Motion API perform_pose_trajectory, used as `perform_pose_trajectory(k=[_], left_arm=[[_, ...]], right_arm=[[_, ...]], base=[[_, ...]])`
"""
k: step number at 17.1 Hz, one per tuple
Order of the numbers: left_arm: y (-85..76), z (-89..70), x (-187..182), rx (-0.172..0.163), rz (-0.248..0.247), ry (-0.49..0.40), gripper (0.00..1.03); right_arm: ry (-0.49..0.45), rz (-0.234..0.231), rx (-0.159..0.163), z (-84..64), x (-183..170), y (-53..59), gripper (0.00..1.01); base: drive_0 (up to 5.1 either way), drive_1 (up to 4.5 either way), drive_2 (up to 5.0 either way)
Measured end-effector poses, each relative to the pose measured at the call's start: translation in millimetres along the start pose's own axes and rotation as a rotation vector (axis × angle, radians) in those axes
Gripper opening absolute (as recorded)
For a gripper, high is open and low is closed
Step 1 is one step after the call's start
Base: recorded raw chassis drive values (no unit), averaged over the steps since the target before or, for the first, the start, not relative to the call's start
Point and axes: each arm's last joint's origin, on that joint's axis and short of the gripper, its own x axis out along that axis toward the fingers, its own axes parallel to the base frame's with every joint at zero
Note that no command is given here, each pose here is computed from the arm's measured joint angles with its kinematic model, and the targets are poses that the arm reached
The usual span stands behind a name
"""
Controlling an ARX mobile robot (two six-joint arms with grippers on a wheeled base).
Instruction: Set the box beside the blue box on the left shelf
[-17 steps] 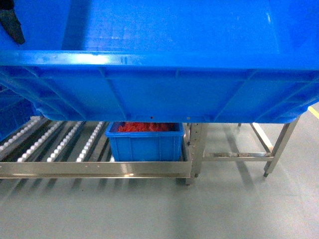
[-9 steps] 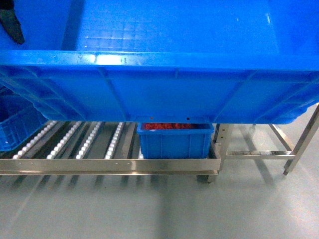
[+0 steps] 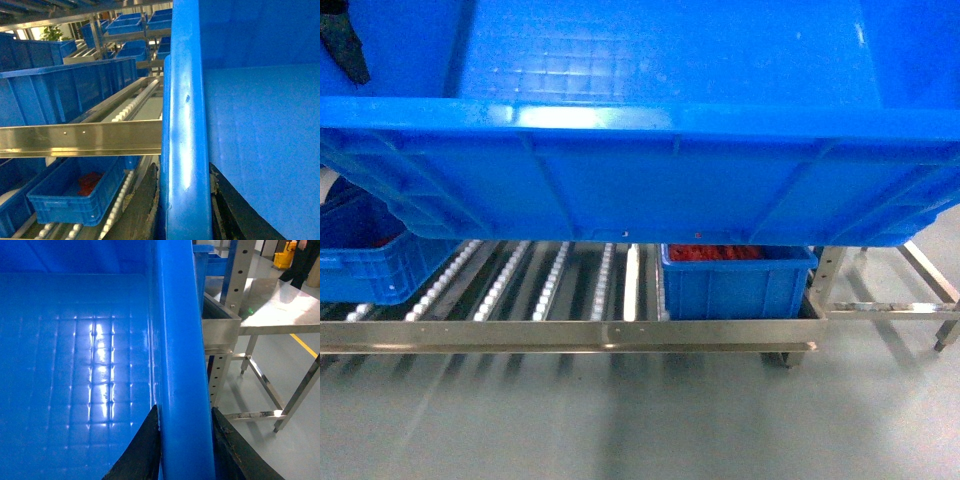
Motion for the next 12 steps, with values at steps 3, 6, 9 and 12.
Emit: perform_pose_trajectory(k=[3, 6, 9, 12], left_arm=[[-0.1, -0.6, 0.0, 0.002, 0.0, 0.006, 0.2], [0.0, -0.4, 0.0, 0.002, 0.0, 0.004, 0.2], [-0.1, -0.4, 0.0, 0.001, -0.001, 0.004, 0.2], [-0.1, -0.5, 0.0, 0.002, -0.001, 0.005, 0.2]], right_arm=[[0.004, 0.0, -0.001, -0.4, 0.0, 0.1, 0.21], [0.001, 0.0, -0.001, -0.1, 0.0, 0.0, 0.21], [0.001, 0.0, -0.001, -0.1, 0.0, 0.0, 0.21], [0.002, 0.0, -0.001, -0.2, 0.0, 0.0, 0.21]], base=[[-4.9, 2.48, 2.5], [-4.9, 2.48, 2.5], [-4.9, 2.55, 2.5], [-3.2, 1.72, 1.7]])
